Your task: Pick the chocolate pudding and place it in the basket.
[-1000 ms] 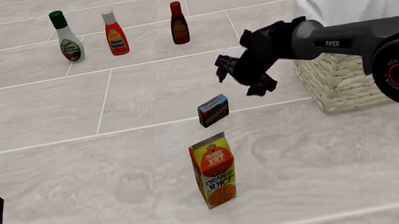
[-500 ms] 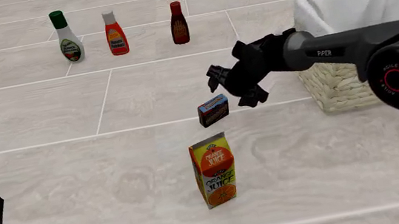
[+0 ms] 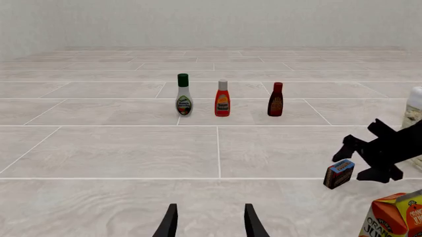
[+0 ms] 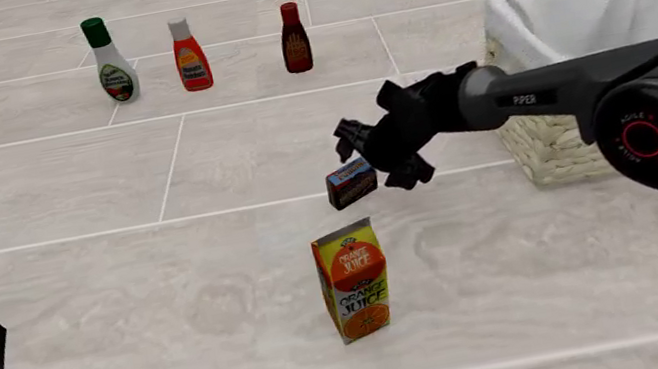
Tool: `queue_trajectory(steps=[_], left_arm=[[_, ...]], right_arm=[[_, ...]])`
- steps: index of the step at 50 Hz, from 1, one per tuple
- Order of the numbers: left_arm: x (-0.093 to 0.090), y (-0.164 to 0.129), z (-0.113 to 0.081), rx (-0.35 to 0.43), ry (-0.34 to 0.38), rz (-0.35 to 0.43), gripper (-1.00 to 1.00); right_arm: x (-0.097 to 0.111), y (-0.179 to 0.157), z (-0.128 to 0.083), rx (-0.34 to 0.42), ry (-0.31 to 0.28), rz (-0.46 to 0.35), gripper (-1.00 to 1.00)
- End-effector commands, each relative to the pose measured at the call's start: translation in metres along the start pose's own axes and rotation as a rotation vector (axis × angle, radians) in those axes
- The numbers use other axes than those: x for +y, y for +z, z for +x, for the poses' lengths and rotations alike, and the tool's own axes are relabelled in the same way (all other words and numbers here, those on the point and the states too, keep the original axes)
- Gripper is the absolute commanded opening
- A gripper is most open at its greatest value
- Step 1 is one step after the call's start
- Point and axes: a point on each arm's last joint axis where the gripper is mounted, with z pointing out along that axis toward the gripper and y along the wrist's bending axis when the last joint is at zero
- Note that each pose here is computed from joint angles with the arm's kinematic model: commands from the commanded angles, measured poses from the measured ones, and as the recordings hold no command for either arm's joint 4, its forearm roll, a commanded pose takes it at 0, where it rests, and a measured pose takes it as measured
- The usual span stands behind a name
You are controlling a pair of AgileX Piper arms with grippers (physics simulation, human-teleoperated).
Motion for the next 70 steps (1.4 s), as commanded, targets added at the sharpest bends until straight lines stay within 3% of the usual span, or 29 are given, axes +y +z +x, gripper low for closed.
queue_trajectory(steps=[1, 17, 24, 25, 31, 43, 70], left_arm=[[0.000, 0.000, 0.000, 0.000, 0.000, 0.000, 1.00], [0.000, 0.000, 0.000, 0.000, 0.000, 0.000, 1.00], [0.000, 0.000, 0.000, 0.000, 0.000, 0.000, 1.00], [0.000, 0.000, 0.000, 0.000, 0.000, 0.000, 1.00], [0.000, 0.000, 0.000, 0.000, 0.000, 0.000, 1.00], [0.000, 0.000, 0.000, 0.000, 0.000, 0.000, 1.00], [0.000, 0.000, 0.000, 0.000, 0.000, 0.000, 1.00]], right_arm=[[0.000, 0.008, 0.011, 0.014, 0.001, 0.003, 1.00], [-0.003, 0.019, 0.024, 0.028, 0.017, 0.005, 1.00], [-0.009, 0.019, 0.016, 0.019, 0.030, 0.014, 1.00], [-0.011, 0.019, 0.012, 0.018, 0.029, 0.021, -1.00], [-0.019, 0.014, -0.005, 0.000, 0.020, 0.035, -1.00], [-0.025, 0.008, -0.019, -0.015, 0.008, 0.046, -1.00], [0.008, -0.048, -0.047, -0.127, -0.128, -0.075, -1.00]])
